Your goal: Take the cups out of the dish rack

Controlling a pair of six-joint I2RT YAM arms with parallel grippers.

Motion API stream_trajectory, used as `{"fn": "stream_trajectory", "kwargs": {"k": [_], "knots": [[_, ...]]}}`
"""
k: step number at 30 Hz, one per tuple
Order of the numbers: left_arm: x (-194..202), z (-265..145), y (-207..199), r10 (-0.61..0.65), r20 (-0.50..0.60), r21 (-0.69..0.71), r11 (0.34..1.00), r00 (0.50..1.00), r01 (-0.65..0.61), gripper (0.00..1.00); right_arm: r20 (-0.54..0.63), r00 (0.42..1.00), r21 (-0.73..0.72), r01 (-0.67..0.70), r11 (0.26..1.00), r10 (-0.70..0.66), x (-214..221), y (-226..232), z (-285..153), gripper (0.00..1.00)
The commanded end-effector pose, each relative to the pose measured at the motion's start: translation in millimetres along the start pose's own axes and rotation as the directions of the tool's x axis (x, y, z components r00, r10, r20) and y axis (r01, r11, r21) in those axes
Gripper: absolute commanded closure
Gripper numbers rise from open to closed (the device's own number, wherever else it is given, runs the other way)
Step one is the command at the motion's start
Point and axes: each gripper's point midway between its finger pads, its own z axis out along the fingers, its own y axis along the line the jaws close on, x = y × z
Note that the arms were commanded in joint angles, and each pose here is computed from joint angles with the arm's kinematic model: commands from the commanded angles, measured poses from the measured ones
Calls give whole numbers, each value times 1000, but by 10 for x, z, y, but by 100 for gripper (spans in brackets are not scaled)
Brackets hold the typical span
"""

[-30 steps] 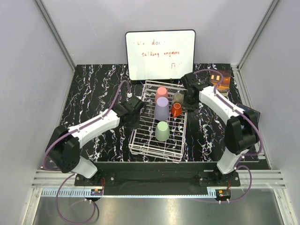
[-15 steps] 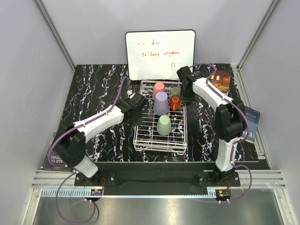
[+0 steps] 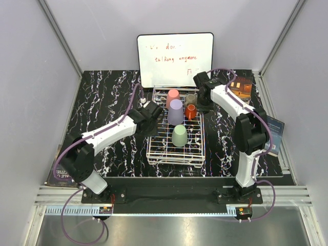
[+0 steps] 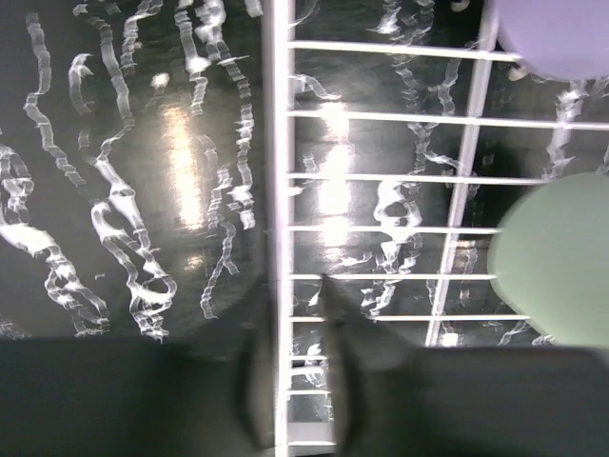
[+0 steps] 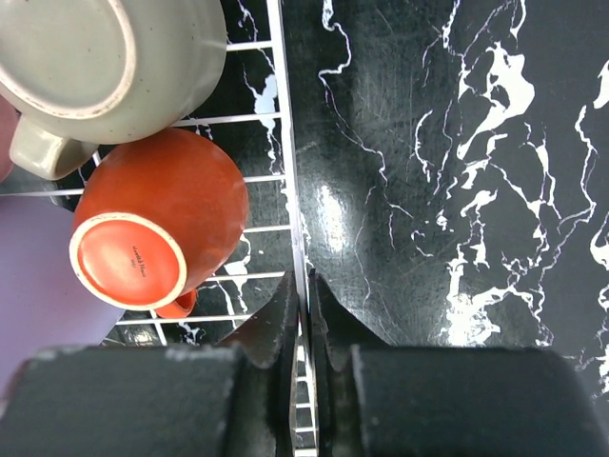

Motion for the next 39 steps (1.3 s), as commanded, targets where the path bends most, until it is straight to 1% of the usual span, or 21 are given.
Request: {"fn": "stream_trajectory", "kwargs": {"k": [1, 2, 3, 4, 6, 8, 10, 12, 13, 17, 18, 20, 21, 23, 25, 26, 27, 28, 31, 34, 39], "knots": [[-646, -332, -561, -54, 242, 195, 981, 969, 6, 51, 137, 990, -197, -16, 980, 44, -208, 472, -334, 82], [-672, -377, -517, -36, 255, 180, 984, 966, -11, 46, 147, 988, -200, -15, 980, 46, -215, 455, -393, 79], [-746, -485, -510, -37, 282, 179, 984, 959, -15, 43, 153, 987, -197, -18, 980, 49, -213, 434, -428, 67], [-773, -518, -441, -32, 294, 148, 989, 955, -12, 39, 173, 984, -191, -18, 982, 51, -231, 393, -507, 63], [-839, -625, -401, -26, 320, 136, 991, 947, -19, 36, 200, 979, -171, -11, 985, 46, -248, 328, -581, 51], [-859, -674, -322, -20, 335, 105, 994, 942, -16, 31, 204, 978, -154, -6, 988, 38, -231, 277, -609, 43], [-902, -761, -232, -18, 359, 73, 997, 933, -9, 28, 219, 975, -145, -5, 989, 37, -247, 238, -670, 34], [-942, -843, -159, -11, 382, 46, 999, 924, -8, 27, 237, 971, -130, -12, 992, 42, -260, 163, -767, 29], [-983, -941, -68, -11, 406, 17, 1000, 914, 5, 26, 246, 968, -125, -11, 992, 42, -263, 142, -810, 22], [-1031, -1201, 197, -25, 474, -42, 998, 880, 51, 25, 281, 959, -145, -6, 989, 47, -247, 84, -1069, 16], [-1018, -1234, 262, -31, 484, -55, 996, 875, 66, 24, 284, 958, -197, 22, 980, 35, -202, 146, -1194, 16], [-964, -1305, 441, -57, 512, -82, 990, 857, 115, 20, 269, 962, -240, 104, 965, -37, 16, 317, -1257, 16], [-947, -1327, 494, -65, 521, -87, 988, 851, 129, 18, 292, 954, -251, 146, 957, -69, 80, 353, -1364, 16], [-902, -1356, 593, -84, 534, -95, 983, 842, 158, 16, 301, 946, -259, 201, 945, -119, 286, 442, -1402, 16], [-822, -1369, 628, -90, 523, -79, 985, 848, 154, 15, 326, 935, -284, 237, 929, -138, 518, 517, -1493, 16], [-804, -1367, 641, -94, 518, -76, 985, 850, 156, 14, 356, 928, -323, 235, 917, -112, 524, 585, -1556, 16], [-765, -1365, 632, -93, 507, -65, 987, 857, 146, 14, 348, 933, -373, 229, 899, -93, 650, 607, -1617, 14], [-734, -1352, 645, -86, 496, -70, 988, 864, 138, 8, 347, 934, -391, 221, 893, -80, 681, 615, -1646, 13], [-651, -1325, 621, -75, 469, -53, 992, 880, 113, 2, 334, 940, -422, 221, 879, -76, 805, 617, -1707, 6], [-589, -1275, 613, -74, 451, -47, 993, 890, 106, 1, 336, 939, -431, 222, 875, -73, 845, 604, -1731, 0], [-541, -1204, 554, -76, 419, -33, 995, 905, 99, 1, 298, 946, -456, 255, 852, -124, 963, 811, -1674, 0]]}}
